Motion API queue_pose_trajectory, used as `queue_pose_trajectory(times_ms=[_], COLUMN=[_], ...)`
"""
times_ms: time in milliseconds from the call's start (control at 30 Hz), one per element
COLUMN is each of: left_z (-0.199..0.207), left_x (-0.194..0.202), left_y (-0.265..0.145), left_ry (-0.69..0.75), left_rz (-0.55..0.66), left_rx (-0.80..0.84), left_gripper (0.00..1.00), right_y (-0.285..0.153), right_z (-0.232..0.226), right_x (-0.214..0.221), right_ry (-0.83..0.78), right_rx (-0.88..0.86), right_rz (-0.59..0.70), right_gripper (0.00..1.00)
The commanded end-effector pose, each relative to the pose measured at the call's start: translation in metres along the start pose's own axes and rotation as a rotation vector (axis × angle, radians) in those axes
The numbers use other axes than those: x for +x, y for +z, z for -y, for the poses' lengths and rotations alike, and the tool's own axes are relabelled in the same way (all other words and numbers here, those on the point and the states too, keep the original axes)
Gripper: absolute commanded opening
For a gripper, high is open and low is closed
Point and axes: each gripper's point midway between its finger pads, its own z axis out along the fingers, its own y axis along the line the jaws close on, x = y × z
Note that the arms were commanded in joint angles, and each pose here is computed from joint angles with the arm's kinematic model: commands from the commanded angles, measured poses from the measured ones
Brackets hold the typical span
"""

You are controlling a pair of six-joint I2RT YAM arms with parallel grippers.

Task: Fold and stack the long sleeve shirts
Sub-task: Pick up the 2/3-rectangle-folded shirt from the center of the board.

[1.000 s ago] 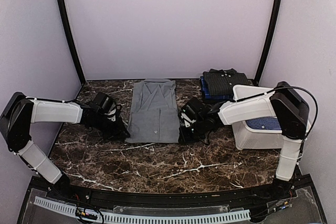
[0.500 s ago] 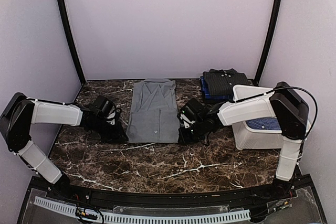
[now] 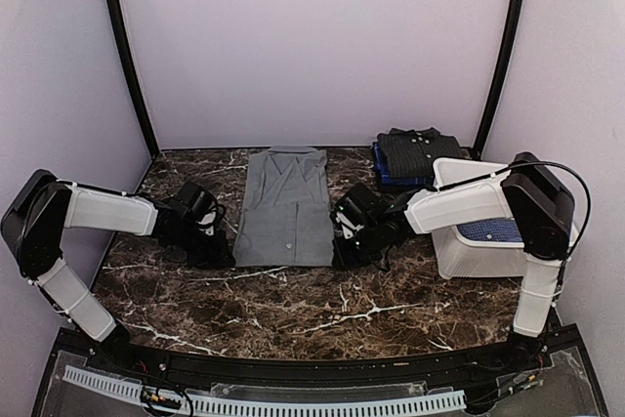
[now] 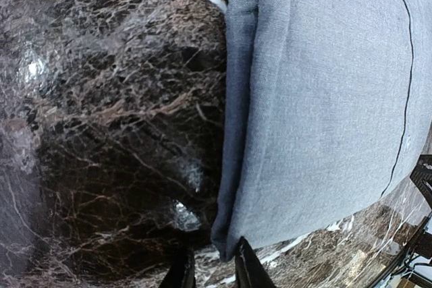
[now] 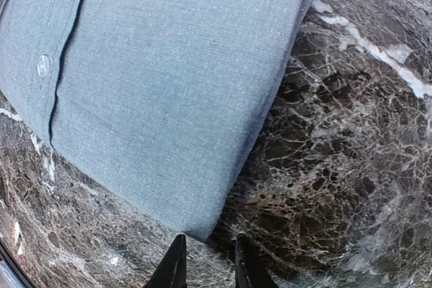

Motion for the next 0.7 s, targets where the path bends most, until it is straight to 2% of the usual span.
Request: queue_pose_trajectory(times_ms=[0, 300, 667], left_z=[-0.012, 0.005, 0.020], left_x=[0.010, 0.005, -0.001], left_y=[0.002, -0.013, -0.024], left_ry=[0.009, 0.048, 0.088], left_rz=[-0.027, -0.005, 0.041], left_rx=[-0.060, -0.017, 0.040], left_gripper=[0.19, 0.18, 0.22], right_y=[-0.005, -0.015, -0.003], right_z=[-0.003, -0.006, -0.018], right_x=[-0.004, -0.015, -0.006], right_ry=[-0.013, -0.035, -0.112], right_rx=[0.007, 0.000, 0.006], right_rz=[0.022, 0.077, 0.055], right_gripper=[0.22, 0.22, 0.22])
